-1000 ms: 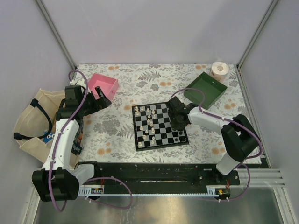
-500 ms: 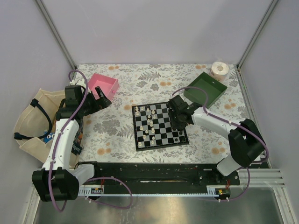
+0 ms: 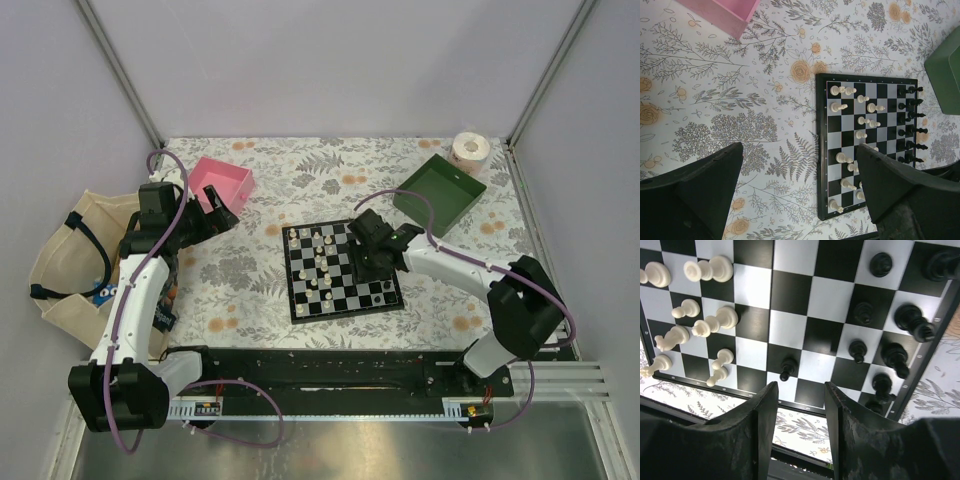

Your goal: Set up the chess pieces on the board

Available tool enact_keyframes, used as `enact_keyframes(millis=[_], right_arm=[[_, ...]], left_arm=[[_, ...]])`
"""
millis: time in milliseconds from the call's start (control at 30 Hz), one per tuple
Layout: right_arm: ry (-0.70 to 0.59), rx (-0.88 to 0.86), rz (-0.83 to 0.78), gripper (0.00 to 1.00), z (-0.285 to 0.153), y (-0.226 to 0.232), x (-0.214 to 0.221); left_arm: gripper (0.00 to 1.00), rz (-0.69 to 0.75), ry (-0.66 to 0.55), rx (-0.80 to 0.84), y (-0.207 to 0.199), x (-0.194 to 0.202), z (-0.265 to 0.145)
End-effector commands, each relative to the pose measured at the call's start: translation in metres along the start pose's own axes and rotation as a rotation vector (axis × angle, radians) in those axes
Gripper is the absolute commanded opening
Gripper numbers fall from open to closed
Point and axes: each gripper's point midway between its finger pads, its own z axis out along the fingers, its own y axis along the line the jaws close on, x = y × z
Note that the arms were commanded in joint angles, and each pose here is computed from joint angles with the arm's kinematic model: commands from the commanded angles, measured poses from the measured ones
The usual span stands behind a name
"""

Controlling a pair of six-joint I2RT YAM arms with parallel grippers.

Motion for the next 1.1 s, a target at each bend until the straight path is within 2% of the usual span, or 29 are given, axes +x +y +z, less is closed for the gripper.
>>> enact_keyframes(millis=[0, 200, 467, 733, 867, 1067], right_arm=[[-0.014, -0.059, -0.010, 0.51, 0.000, 0.025, -0.008], [0.023, -0.087, -0.021, 0.49, 0.007, 0.037, 0.002], [0.036, -0.023, -0.018, 0.46, 0.020, 0.028, 0.005], [0.037, -0.013, -0.028, 0.27, 0.023, 0.027, 0.003], [0.016, 0.010, -0.037, 0.10, 0.018, 0.022, 0.001], [-0.023, 0.060, -0.033, 0.06, 0.005, 0.008, -0.001]], left_arm=[[0.99, 0.016, -0.030, 0.029, -0.006, -0.010, -0.001], [0.99, 0.016, -0.029, 0.027, -0.005, -0.010, 0.000], [0.99, 0.016, -0.031, 0.028, -0.005, -0.010, -0.001], [0.99, 0.016, -0.031, 0.026, -0.005, -0.010, -0.001], [0.99, 0.016, -0.031, 0.026, -0.005, -0.011, -0.001], [0.99, 0.015, -0.028, 0.027, -0.005, -0.010, 0.000]])
